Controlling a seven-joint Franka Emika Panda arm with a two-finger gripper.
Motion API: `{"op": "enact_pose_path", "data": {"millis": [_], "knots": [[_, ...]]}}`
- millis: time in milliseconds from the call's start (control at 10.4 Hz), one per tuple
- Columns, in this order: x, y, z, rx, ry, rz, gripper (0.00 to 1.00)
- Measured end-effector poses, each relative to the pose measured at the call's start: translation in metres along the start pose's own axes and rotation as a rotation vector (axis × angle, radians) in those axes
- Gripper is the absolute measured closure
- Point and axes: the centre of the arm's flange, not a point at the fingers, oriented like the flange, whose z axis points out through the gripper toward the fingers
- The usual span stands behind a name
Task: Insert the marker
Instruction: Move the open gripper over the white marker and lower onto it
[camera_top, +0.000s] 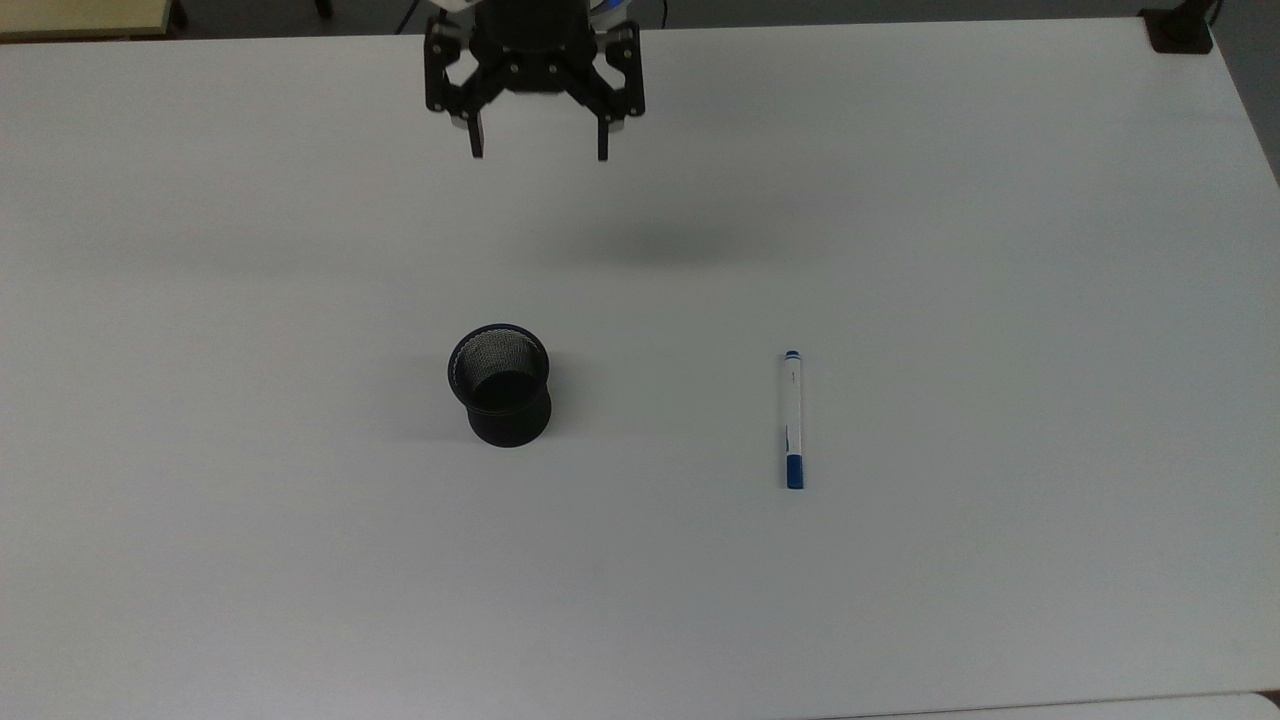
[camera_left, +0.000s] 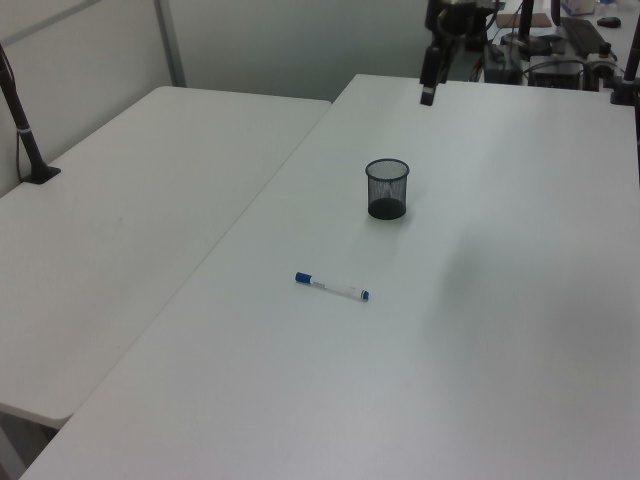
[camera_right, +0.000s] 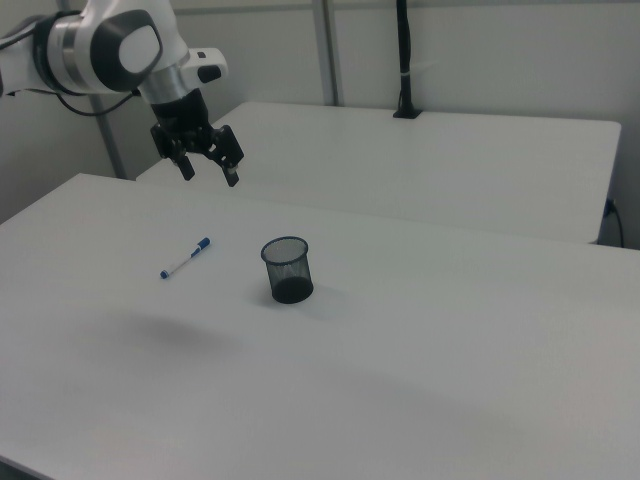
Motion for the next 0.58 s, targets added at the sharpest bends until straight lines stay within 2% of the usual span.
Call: {"op": "enact_pose_path", "data": {"millis": [289, 579], "knots": [[0.019, -0.035, 0.03, 0.023, 0.04, -0.004, 0.0], [0.03, -0.102, 0.088, 0.055, 0.038, 0.004, 0.0]]}}
